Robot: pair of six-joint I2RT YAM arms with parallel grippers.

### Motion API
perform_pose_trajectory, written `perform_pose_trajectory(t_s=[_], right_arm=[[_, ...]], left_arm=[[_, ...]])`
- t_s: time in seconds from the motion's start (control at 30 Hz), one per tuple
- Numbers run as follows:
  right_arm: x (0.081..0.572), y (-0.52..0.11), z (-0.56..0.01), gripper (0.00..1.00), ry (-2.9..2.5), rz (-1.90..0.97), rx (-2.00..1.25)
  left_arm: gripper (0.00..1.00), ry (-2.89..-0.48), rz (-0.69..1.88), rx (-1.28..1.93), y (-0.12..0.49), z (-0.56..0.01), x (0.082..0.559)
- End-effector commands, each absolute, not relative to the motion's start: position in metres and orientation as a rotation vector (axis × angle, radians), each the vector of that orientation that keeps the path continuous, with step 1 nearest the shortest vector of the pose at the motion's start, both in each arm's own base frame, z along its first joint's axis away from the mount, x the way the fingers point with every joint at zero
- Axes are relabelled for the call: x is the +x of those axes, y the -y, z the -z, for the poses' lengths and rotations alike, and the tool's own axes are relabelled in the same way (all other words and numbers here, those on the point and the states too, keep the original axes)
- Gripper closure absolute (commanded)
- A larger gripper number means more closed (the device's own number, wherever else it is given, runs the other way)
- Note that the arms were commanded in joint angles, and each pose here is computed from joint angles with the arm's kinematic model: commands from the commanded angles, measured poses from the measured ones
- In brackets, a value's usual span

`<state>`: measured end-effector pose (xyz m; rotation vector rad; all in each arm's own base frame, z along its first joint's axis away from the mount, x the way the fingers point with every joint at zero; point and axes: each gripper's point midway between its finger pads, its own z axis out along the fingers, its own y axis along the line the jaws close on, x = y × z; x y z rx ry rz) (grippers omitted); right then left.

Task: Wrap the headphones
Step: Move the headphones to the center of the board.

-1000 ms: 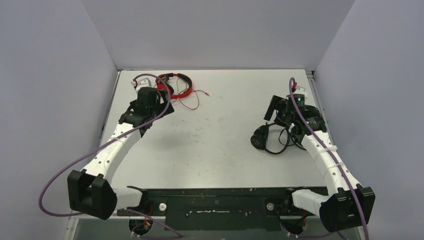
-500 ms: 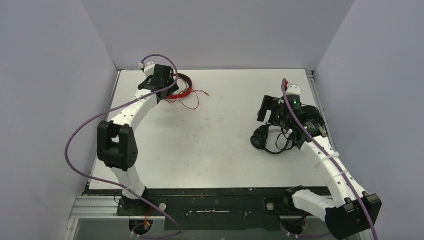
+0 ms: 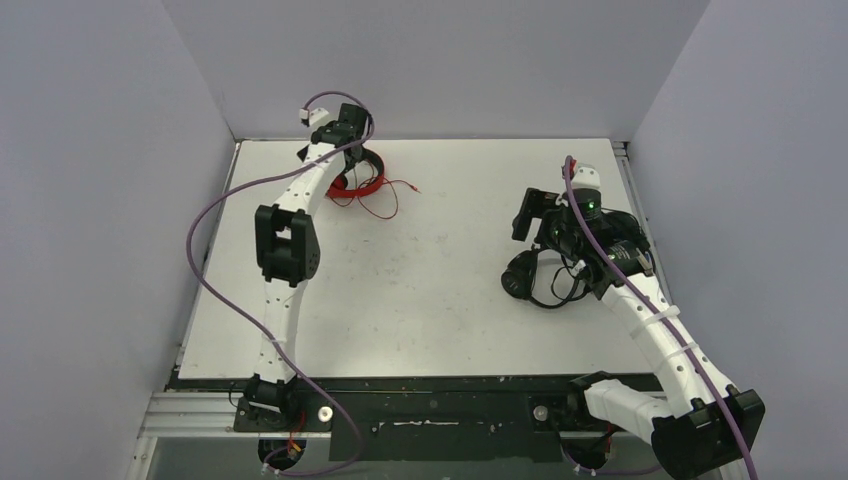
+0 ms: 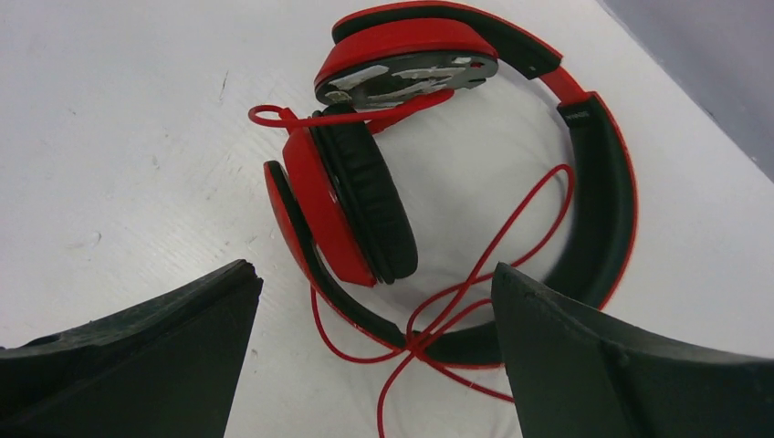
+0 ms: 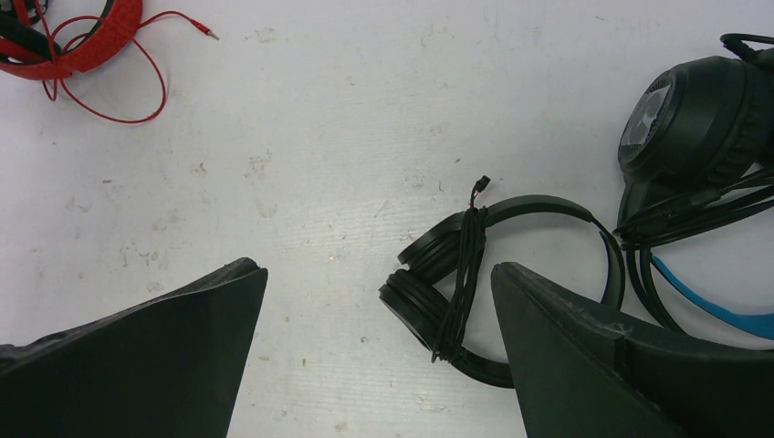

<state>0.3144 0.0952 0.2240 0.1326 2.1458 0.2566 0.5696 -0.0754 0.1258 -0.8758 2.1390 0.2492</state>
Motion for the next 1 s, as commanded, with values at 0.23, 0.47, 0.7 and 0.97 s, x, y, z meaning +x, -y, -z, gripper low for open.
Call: perform_pose_trajectory(t_s=[0.23, 0.47, 0.7, 0.97], right_arm=[[0.324, -0.105, -0.248, 0.00, -2.065, -0.297, 0.112], [0.324, -0.108, -0.242, 0.00, -2.077, -0.313, 0.118], [0.324, -0.110, -0.242, 0.00, -2.071, -0.335, 0.128], [0.322, -0.119, -0.241, 0.00, -2.087, -0.368, 0.117]], left_arm=[[0.03, -2.161, -0.432, -0.944, 0.057, -0.081, 0.565], [0.33, -2.220, -0.506, -0.867, 0.048, -0.065, 0.557], [0.49, -2.317, -0.677, -0.783, 0.028, -0.070, 0.509], [0.51, -2.433, -0.570, -0.549, 0.041, -0.092, 0.436]])
